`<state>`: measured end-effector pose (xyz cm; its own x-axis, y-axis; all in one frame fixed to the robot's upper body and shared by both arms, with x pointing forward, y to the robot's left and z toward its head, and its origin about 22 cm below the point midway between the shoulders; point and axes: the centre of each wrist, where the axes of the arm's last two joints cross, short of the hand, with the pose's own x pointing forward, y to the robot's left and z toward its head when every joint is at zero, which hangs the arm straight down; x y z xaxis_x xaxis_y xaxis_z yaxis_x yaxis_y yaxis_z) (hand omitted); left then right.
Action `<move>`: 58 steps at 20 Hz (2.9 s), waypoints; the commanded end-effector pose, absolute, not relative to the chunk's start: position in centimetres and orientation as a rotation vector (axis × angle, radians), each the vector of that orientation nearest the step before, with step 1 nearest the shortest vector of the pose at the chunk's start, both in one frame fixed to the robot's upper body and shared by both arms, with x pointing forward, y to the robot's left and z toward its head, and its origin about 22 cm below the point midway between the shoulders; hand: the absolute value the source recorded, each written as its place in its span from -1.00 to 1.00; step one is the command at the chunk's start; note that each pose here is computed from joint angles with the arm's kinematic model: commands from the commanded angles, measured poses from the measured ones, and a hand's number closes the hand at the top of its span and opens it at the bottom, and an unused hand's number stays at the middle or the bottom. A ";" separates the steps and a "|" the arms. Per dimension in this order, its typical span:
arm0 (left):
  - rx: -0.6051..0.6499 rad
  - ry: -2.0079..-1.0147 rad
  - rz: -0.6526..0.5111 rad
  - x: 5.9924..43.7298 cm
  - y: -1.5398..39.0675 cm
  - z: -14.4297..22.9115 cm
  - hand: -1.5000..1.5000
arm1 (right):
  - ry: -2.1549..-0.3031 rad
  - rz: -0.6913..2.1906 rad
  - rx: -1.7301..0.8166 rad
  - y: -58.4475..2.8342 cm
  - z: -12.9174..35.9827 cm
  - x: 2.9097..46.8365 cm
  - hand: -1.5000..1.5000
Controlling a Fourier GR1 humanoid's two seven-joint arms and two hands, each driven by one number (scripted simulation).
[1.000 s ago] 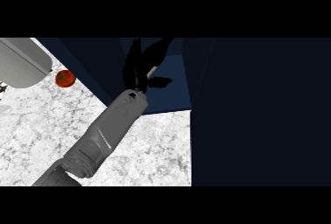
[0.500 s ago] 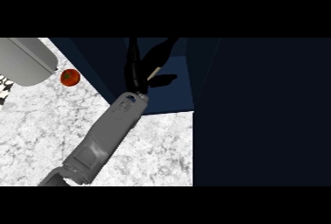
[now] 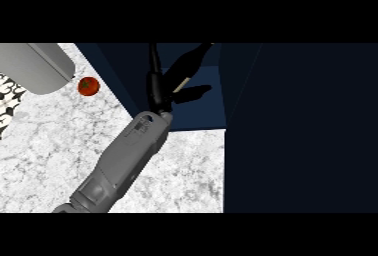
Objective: Pick up the wine, place it into the cabinet and close the cabinet
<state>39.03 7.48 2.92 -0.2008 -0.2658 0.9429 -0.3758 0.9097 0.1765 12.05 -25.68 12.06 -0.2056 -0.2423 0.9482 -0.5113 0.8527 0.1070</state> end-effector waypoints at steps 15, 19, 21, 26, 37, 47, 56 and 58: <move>0.098 -1.887 0.122 30.3 6.9 3.4 -1.00 | -1.854 0.277 0.470 -25.2 15.8 10.1 -1.00; 0.082 -1.894 0.132 27.3 8.1 3.8 -1.00 | -1.846 0.297 0.463 -25.3 16.4 9.6 -1.00; 0.054 -1.898 0.102 26.1 9.2 3.3 -1.00 | -1.846 0.294 0.449 -25.3 15.2 10.3 -1.00; 0.033 -1.892 0.047 23.1 12.5 4.4 -1.00 | -1.846 0.303 0.411 -24.9 15.7 10.0 -1.00; -0.114 -1.876 -0.003 18.3 19.1 5.0 -1.00 | -1.736 0.549 0.458 -26.8 14.8 10.4 1.00; -0.192 -1.894 -0.047 15.9 24.5 6.8 1.00 | -1.710 0.674 0.480 -27.6 14.9 10.5 1.00; -0.158 -1.888 -0.029 15.5 28.1 4.8 1.00 | -1.651 0.673 0.745 -24.6 15.2 9.8 1.00; -0.177 -1.892 -0.036 16.1 28.9 5.5 1.00 | -1.689 0.689 0.755 -23.1 15.8 11.4 1.00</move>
<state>15.86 27.71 5.42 -0.3104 0.1042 0.9449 0.1384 0.9883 -0.0635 12.08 -25.18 12.69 -0.1518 -0.0587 0.9867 -0.7219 0.6884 -0.0701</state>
